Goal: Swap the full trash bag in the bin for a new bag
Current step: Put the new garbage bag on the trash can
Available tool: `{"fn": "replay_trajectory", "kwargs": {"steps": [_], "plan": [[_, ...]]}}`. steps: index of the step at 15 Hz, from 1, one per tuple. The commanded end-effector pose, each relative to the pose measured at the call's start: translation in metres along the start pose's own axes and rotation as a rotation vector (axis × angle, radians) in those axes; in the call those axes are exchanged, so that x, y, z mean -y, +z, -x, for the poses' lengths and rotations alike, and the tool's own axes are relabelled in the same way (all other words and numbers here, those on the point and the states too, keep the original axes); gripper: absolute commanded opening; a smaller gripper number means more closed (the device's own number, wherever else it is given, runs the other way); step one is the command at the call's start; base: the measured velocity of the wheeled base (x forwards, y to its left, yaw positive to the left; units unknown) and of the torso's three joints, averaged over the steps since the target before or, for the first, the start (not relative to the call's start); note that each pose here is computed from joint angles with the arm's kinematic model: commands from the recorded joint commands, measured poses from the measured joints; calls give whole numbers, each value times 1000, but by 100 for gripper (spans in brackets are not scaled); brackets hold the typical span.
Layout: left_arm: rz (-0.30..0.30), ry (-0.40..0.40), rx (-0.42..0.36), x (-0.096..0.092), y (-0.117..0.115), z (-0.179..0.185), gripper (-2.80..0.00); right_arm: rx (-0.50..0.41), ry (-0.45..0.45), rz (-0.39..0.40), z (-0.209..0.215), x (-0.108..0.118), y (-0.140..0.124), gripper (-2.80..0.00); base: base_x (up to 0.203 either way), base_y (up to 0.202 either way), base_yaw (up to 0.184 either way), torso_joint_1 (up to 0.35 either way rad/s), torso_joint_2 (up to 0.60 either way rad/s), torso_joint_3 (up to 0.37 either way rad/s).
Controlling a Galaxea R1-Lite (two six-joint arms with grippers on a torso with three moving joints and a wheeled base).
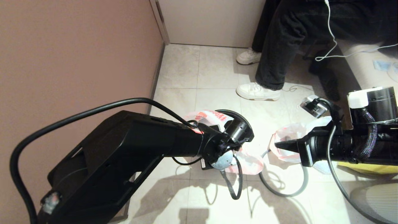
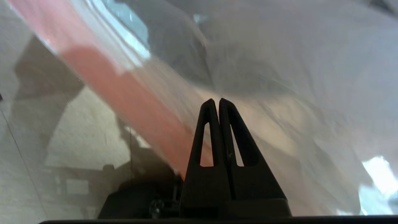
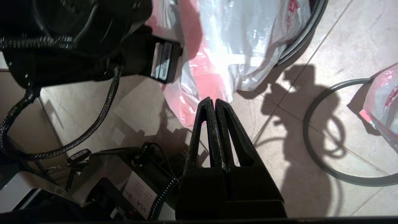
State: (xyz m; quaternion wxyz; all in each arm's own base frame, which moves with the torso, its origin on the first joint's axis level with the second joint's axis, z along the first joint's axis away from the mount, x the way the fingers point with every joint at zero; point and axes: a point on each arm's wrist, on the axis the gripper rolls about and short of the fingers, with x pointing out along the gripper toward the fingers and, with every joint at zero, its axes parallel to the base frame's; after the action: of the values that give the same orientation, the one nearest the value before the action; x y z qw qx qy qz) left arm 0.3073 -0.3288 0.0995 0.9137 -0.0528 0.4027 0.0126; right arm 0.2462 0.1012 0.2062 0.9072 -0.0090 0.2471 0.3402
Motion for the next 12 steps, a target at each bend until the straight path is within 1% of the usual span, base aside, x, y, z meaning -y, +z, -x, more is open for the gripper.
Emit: {"fn": "replay_trajectory", "kwargs": {"steps": [1, 3, 4, 6, 9, 10, 11, 12], "plan": [[-1, 5, -18, -2, -8, 4, -280, 10, -4, -13, 3, 7, 1, -280, 0, 0, 0, 0, 0, 0], [-13, 22, -44, -4, -20, -2, -280, 9, 24, -16, 4, 7, 1, -280, 0, 0, 0, 0, 0, 0], [-20, 24, -51, -5, -26, -4, -280, 8, 24, -19, 3, 9, 1, -280, 0, 0, 0, 0, 0, 0], [-35, 10, -59, -5, -38, -3, -280, 21, 23, -35, 6, 16, 3, -280, 0, 0, 0, 0, 0, 0], [-58, 5, -67, -3, -47, 0, -280, 43, 34, -75, 9, 18, 8, -280, 0, 0, 0, 0, 0, 0], [-59, 7, -67, -3, -47, 1, -280, 46, 37, -80, 10, 17, 9, -280, 0, 0, 0, 0, 0, 0], [-48, -2, -55, -4, -41, 7, -280, 48, 44, -80, 11, 16, 10, -280, 0, 0, 0, 0, 0, 0], [-27, -17, -34, -7, -30, 16, -280, 46, 45, -81, 11, 16, 9, -280, 0, 0, 0, 0, 0, 0]]}}
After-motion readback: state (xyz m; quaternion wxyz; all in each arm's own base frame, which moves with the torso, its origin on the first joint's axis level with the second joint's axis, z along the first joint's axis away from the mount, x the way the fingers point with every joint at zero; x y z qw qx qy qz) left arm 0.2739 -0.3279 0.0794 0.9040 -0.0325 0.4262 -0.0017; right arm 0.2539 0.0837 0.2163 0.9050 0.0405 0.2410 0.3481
